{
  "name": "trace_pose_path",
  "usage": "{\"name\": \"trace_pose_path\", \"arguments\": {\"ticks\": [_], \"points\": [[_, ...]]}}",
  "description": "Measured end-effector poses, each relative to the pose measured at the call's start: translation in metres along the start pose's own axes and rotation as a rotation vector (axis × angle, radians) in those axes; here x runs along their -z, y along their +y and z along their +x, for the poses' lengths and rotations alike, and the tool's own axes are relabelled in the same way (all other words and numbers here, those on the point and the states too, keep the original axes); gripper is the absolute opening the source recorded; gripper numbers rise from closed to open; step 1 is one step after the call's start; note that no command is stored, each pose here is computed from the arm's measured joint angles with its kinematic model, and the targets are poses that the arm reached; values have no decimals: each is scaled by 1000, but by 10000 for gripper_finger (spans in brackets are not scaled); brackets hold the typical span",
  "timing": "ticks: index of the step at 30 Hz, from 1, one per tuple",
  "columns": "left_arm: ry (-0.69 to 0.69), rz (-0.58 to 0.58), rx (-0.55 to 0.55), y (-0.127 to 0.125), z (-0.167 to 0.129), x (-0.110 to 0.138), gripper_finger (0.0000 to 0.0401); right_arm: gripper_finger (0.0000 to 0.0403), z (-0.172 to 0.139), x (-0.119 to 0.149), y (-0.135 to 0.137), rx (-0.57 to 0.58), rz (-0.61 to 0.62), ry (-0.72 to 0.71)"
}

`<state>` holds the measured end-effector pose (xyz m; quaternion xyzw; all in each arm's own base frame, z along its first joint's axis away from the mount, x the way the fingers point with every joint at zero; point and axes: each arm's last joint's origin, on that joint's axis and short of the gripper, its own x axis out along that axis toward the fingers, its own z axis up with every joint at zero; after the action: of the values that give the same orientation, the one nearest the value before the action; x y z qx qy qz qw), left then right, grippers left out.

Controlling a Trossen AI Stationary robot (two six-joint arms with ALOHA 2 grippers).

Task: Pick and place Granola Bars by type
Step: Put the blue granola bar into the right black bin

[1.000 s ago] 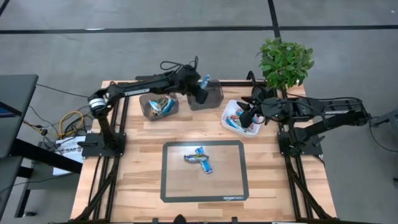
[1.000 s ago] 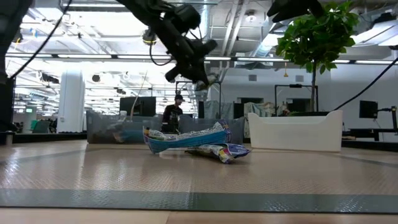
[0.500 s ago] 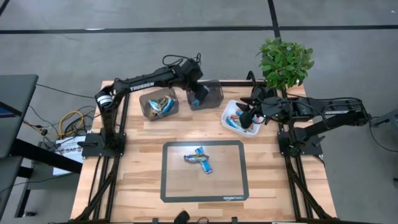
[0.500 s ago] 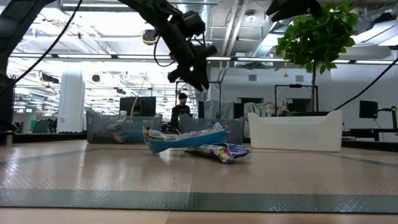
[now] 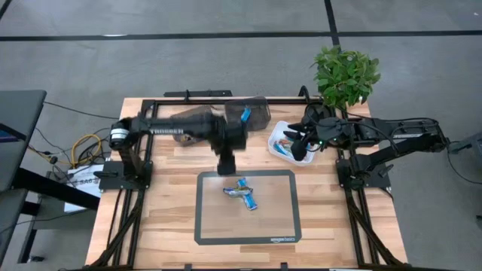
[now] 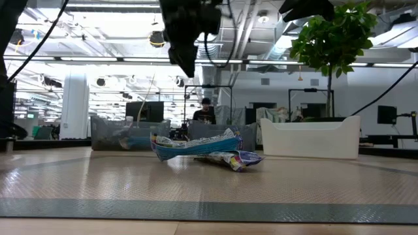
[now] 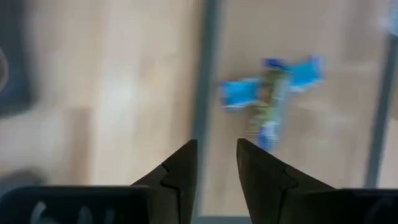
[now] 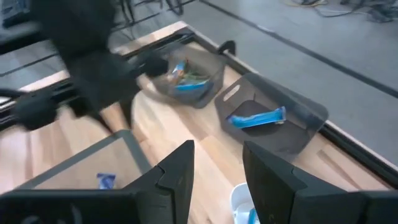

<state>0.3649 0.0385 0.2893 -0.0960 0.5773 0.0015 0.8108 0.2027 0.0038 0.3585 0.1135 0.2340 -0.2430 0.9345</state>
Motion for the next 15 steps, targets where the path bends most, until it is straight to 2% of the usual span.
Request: {"name": "trace_pose_path", "arguments": {"ticks": [3, 7, 10, 15], "points": [[-12, 78, 10, -32, 15, 4, 103, 129, 0, 1, 1, -41, -28, 18], [-58, 97, -13, -61, 33, 9, 103, 129, -2, 3, 7, -187, -123, 64], [-70, 59, 1, -73, 48, 17, 103, 129, -5, 6, 14, -335, -189, 105], [-52, 8, -8, -84, 70, 33, 103, 129, -9, 9, 22, -538, -204, 166]]}}
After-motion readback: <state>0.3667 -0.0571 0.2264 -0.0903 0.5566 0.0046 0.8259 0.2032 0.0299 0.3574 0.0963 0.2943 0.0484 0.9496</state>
